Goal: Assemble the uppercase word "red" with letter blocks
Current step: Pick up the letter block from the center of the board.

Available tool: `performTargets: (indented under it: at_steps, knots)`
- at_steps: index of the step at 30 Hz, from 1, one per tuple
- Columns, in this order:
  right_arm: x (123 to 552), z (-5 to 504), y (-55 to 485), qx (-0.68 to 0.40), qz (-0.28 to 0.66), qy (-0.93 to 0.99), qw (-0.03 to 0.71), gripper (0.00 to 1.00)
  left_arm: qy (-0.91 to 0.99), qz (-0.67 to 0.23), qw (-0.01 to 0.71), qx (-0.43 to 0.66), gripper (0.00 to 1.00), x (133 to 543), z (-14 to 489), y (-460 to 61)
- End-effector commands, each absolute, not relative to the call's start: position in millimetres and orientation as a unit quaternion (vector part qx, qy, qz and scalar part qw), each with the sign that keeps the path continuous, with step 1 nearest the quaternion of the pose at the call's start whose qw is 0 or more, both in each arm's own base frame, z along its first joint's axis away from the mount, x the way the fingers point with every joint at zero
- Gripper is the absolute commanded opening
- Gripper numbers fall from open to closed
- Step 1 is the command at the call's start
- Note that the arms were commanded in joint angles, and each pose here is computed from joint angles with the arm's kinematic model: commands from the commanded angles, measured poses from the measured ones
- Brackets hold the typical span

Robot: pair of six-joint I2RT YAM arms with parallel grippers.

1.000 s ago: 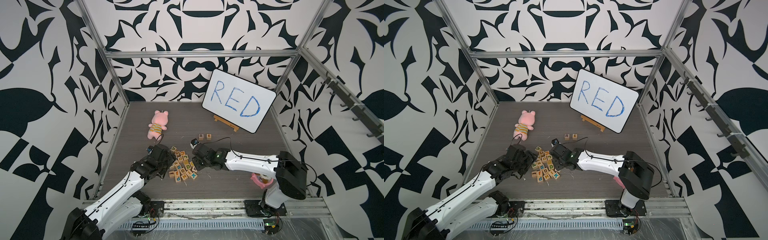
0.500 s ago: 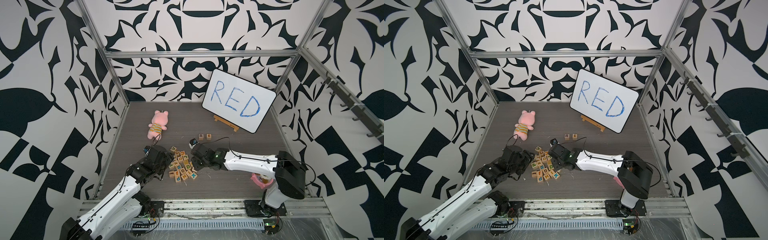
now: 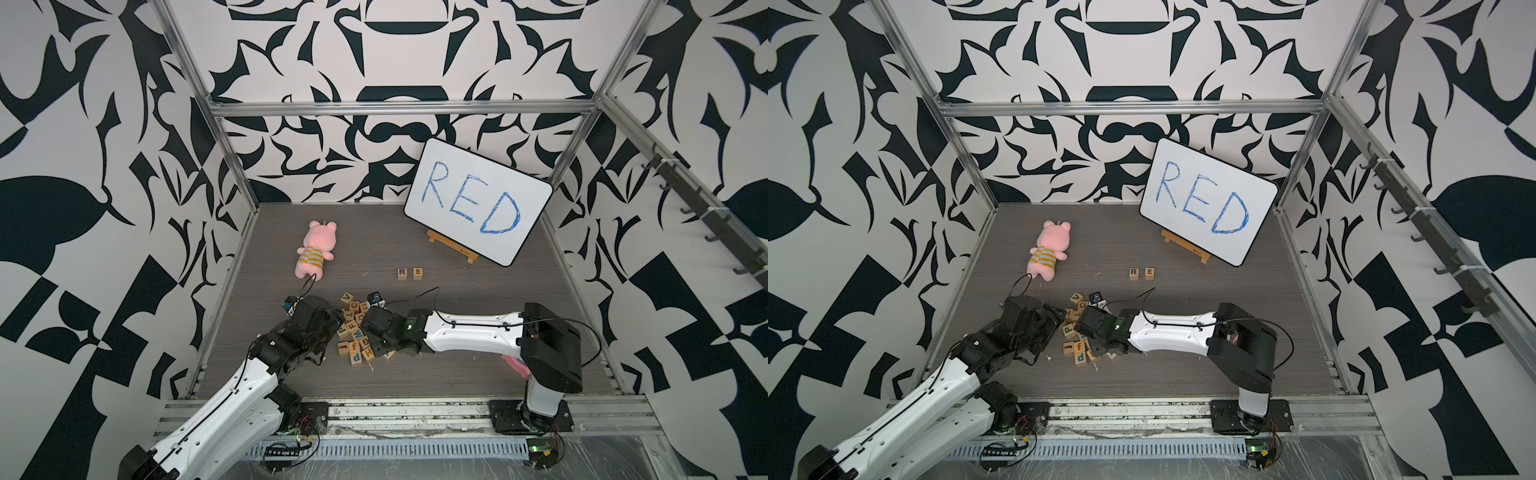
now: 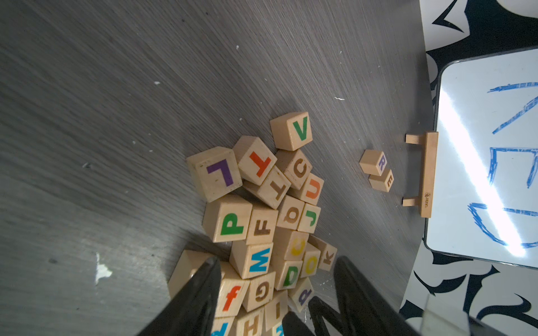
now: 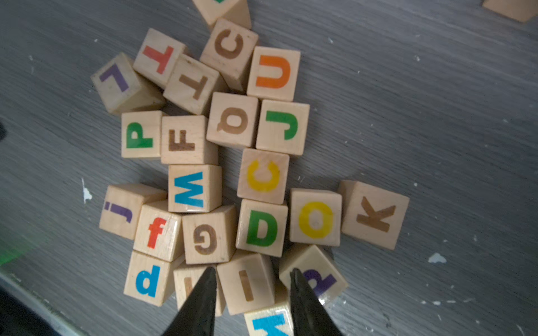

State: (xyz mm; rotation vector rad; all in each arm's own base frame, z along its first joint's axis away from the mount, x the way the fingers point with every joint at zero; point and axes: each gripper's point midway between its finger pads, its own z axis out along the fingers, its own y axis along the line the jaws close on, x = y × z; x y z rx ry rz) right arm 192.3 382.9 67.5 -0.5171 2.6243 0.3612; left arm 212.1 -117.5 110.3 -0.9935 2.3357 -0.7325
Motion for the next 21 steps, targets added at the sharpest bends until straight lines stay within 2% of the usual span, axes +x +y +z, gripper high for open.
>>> performTargets:
  at_steps: [1, 6, 21]
  knots:
    - [203, 82, 388, -0.147, 0.136, 0.950, 0.240, 0.39, 0.859, -0.251, 0.243, -0.374, 0.66, 207, 101, -110]
    - [207, 79, 393, -0.141, 0.134, 0.950, 0.243, 0.35, 0.860, -0.250, 0.243, -0.373, 0.67, 206, 100, -110]
    - [207, 62, 388, -0.118, 0.106, 0.961, 0.226, 0.36, 0.856, -0.253, 0.250, -0.376, 0.67, 204, 102, -105]
